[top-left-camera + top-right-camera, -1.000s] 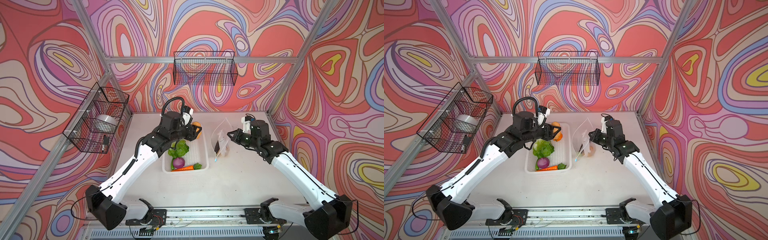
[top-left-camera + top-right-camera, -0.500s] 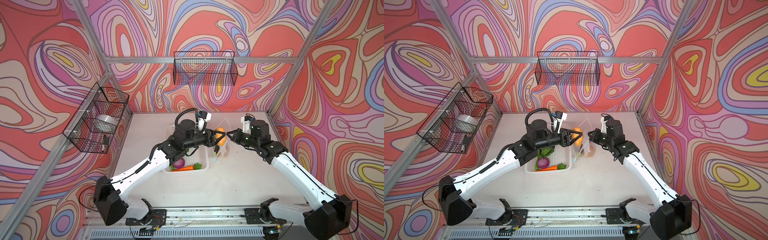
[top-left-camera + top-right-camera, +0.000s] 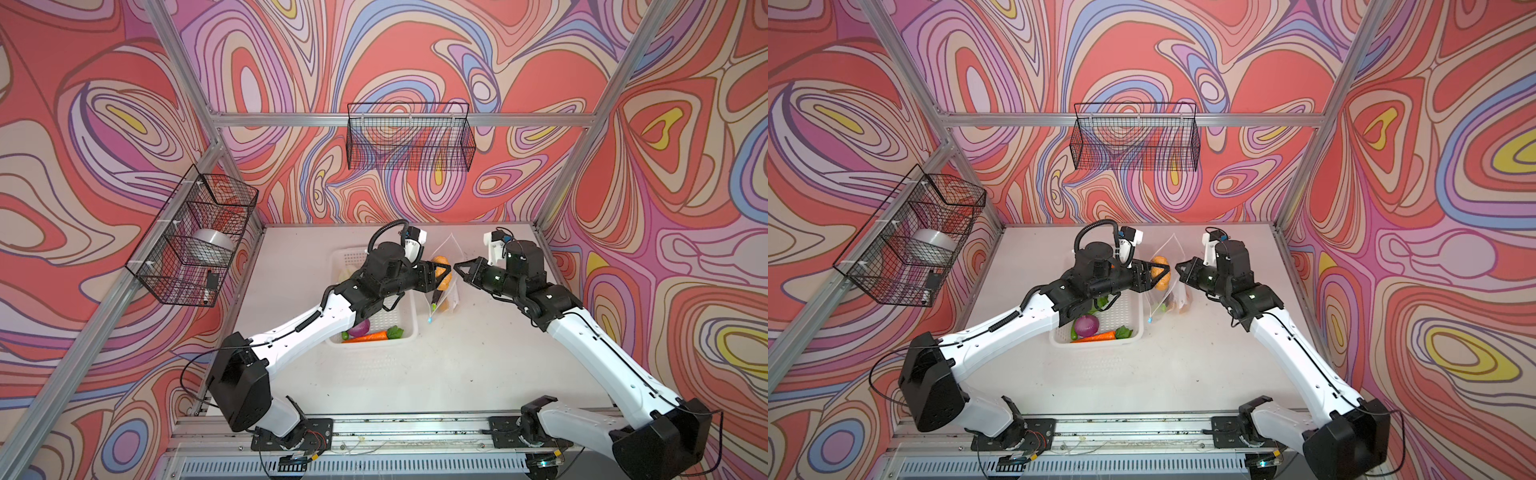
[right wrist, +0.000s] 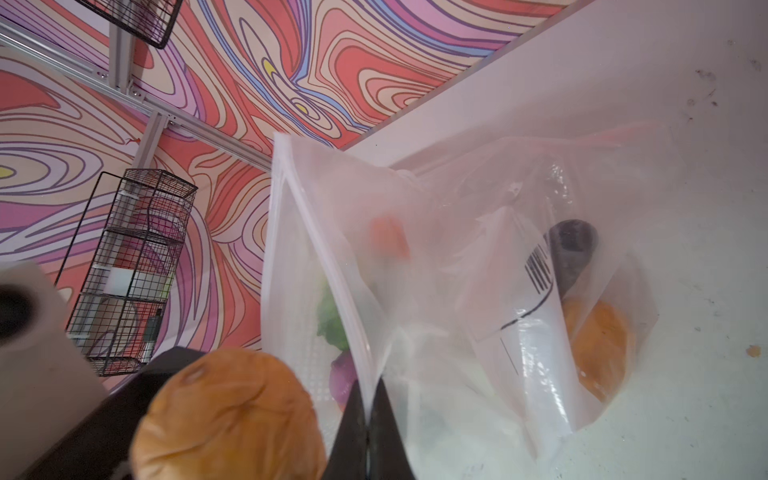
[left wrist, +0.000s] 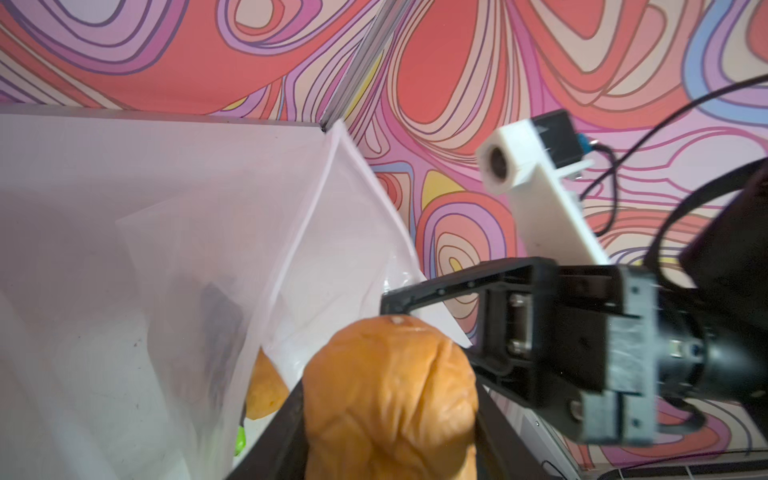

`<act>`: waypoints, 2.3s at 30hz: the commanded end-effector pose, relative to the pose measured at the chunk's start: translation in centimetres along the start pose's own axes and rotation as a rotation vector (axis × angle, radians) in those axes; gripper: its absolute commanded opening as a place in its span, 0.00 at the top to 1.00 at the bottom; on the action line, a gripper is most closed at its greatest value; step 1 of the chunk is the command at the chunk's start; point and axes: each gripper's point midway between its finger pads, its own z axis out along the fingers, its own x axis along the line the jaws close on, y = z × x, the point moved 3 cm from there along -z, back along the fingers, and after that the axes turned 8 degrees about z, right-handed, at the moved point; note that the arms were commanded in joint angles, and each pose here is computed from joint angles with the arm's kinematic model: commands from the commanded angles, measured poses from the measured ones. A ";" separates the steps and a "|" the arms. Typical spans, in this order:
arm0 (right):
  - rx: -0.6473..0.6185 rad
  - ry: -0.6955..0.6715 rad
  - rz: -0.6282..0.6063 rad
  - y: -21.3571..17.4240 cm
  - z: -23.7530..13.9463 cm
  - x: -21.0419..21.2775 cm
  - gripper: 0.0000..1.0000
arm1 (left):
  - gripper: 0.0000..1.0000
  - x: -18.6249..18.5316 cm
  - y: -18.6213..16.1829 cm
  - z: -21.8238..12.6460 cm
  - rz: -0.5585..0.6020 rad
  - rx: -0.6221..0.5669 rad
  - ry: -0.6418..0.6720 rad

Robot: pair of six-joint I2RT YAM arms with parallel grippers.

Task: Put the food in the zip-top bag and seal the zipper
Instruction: 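Lift the tan potato with the left gripper and carry it into the bag mouth, then open the left gripper to drop the potato into the clear bag, then move the left gripper back into the basket and grasp the orange pepper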

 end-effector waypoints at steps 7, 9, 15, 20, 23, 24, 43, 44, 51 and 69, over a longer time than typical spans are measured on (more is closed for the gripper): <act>0.008 0.081 -0.037 0.1 -2.4 2.9 1.00 | 0.60 2.9 -1.7 1.5 0.052 0.097 0.174; 0.015 0.096 -0.033 0.0 -2.4 3.1 1.00 | 0.60 3.1 -2.4 1.9 0.047 0.129 0.185; 0.040 0.137 -0.014 -0.2 -1.7 3.4 1.00 | 0.57 3.6 -4.7 2.2 0.054 0.200 0.241; 0.056 0.121 0.005 -0.6 -0.6 2.4 1.00 | 0.56 4.4 -5.4 1.8 0.087 0.232 0.330; 0.061 0.117 0.015 -0.7 -0.1 2.1 1.00 | 0.55 5.5 -5.8 1.3 0.111 0.270 0.406; 0.063 0.116 0.018 -0.7 0.1 2.0 1.00 | 0.55 5.8 -6.0 1.2 0.121 0.282 0.430; 0.080 0.113 0.032 -1.0 0.8 1.4 1.00 | 0.23 3.8 -4.1 0.4 0.096 0.257 0.386; 0.079 0.111 0.033 -1.0 0.8 1.4 1.00 | 0.23 3.4 -3.7 0.2 0.096 0.245 0.373; 0.074 0.097 0.038 -1.0 1.0 1.0 1.00 | 0.19 0.8 -0.7 -2.0 0.089 0.160 0.299; 0.052 0.087 0.027 -0.5 0.6 1.3 1.00 | 0.10 8.6 2.3 -7.2 0.107 0.065 0.549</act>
